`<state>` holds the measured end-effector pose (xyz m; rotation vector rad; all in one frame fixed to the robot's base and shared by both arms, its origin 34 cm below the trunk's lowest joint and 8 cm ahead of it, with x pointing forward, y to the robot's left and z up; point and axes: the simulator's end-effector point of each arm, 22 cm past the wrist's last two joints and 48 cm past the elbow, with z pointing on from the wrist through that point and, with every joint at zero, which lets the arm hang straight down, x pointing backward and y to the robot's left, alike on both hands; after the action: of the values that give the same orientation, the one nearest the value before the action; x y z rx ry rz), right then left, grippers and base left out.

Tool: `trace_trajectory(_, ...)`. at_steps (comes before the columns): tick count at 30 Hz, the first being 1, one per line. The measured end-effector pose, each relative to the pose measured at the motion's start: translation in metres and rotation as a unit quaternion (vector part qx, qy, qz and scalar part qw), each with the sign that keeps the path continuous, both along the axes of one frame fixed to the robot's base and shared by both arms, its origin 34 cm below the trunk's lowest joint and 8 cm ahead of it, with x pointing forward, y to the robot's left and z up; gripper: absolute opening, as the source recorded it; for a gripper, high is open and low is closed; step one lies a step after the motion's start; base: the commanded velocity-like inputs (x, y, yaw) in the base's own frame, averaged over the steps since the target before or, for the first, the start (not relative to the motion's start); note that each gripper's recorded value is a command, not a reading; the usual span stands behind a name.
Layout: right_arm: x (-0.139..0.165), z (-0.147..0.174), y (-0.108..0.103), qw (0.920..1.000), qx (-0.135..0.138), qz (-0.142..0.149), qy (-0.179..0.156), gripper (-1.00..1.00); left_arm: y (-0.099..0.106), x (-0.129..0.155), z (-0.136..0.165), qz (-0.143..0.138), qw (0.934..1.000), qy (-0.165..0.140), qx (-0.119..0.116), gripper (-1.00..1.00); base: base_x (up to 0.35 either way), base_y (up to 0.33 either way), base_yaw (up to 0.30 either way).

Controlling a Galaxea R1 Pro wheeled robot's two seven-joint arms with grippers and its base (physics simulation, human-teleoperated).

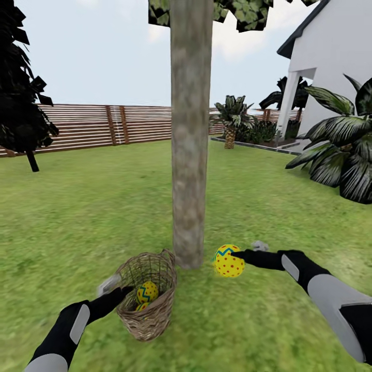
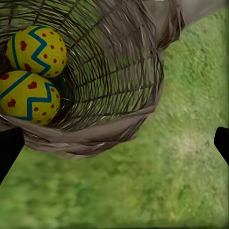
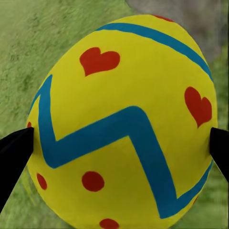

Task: Take the three Easter eggs out of the wicker basket on the lawn in the garden, then place them on the lawn next to a single tree (choose any tree) so that all three eggs are next to the same tree and none are left in the basket.

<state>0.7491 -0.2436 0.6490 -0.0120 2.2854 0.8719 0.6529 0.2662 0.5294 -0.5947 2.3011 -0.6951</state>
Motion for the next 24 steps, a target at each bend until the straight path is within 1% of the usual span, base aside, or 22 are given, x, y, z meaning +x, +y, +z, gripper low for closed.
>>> trace_trajectory(2, 0.004, -0.004, -0.008, 0.9996, -0.021, -0.013, -0.015, -1.0, 0.0, 0.0, 0.001, 0.0, 1.0, -0.001, 0.0, 1.0, 0.0, 0.0, -0.24)
trace_trajectory(4, 0.004, -0.009, -0.013, 0.9989, -0.033, -0.019, -0.029, -1.0, 0.0, 0.001, 0.002, 0.0, 1.0, -0.002, 0.0, 1.0, 0.0, 0.0, -0.24)
trace_trajectory(6, 0.011, -0.007, -0.015, 0.9967, -0.047, -0.025, -0.062, -1.0, 0.0, 0.001, 0.003, 0.0, 1.0, -0.003, 0.0, 1.0, 0.0, 0.0, -0.24)
trace_trajectory(8, 0.011, -0.016, -0.013, 0.9947, -0.064, -0.034, -0.074, -1.0, 0.0, 0.001, 0.004, 0.0, 1.0, -0.004, 0.0, 1.0, 0.0, 0.0, -0.24)
trace_trajectory(11, 0.019, -0.016, -0.011, 0.9907, -0.085, -0.052, -0.092, -1.0, -0.001, 0.001, 0.006, -0.001, 1.0, -0.006, 0.0, 1.0, 0.0, 0.0, -0.239)
trace_trajectory(13, 0.02, -0.018, 0.003, 0.9901, -0.091, -0.052, -0.094, -1.0, -0.001, 0.002, 0.007, -0.001, 1.0, -0.007, 0.0, 1.0, 0.0, 0.0, -0.239)
trace_trajectory(14, 0.017, -0.026, 0.003, 0.989, -0.107, -0.051, -0.089, -1.0, -0.001, 0.002, 0.008, -0.001, 1.0, -0.007, 0.0, 1.0, 0.0, -0.016, -0.238)
trace_trajectory(15, 0.006, -0.046, 0.0, 0.9859, -0.137, -0.046, -0.085, -1.0, -0.001, 0.002, 0.008, -0.001, 1.0, -0.007, 0.0, 1.0, 0.0, -0.055, -0.238)
trace_trajectory(16, 0.0, -0.058, -0.001, 0.9812, -0.163, -0.043, -0.094, -1.0, -0.002, 0.002, 0.009, -0.002, 1.0, -0.008, 0.0, 1.0, 0.0, -0.107, -0.232)
trace_trajectory(17, 0.0, -0.064, -0.003, 0.9724, -0.195, -0.045, -0.119, -1.0, -0.002, 0.002, 0.009, -0.002, 1.0, -0.008, 0.0, 1.0, 0.0, -0.182, -0.222)
trace_trajectory(18, 0.0, -0.068, -0.01, 0.9629, -0.226, -0.057, -0.136, -1.0, -0.002, 0.002, 0.01, -0.002, 1.0, -0.009, 0.0, 1.0, 0.0, -0.273, -0.18)
trace_trajectory(19, -0.007, -0.081, -0.02, 0.9557, -0.253, -0.068, -0.135, -1.0, -0.004, 0.002, 0.01, -0.003, 1.0, -0.009, -0.001, 1.0, 0.0, -0.309, -0.084)
trace_trajectory(20, -0.011, -0.087, -0.023, 0.9533, -0.261, -0.073, -0.134, -1.0, -0.005, 0.002, 0.01, -0.004, 1.0, -0.009, -0.001, 1.0, 0.0, -0.321, -0.043)
trace_trajectory(21, -0.012, -0.087, -0.024, 0.9518, -0.263, -0.075, -0.138, -1.0, -0.005, 0.002, 0.01, -0.004, 0.9999, -0.009, -0.001, 1.0, 0.0, -0.329, -0.018)
trace_trajectory(24, -0.011, -0.083, -0.024, 0.9469, -0.265, -0.081, -0.163, -1.0, -0.007, 0.002, 0.01, -0.005, 0.9999, -0.009, -0.003, 1.0, 0.0, -0.333, -0.004)
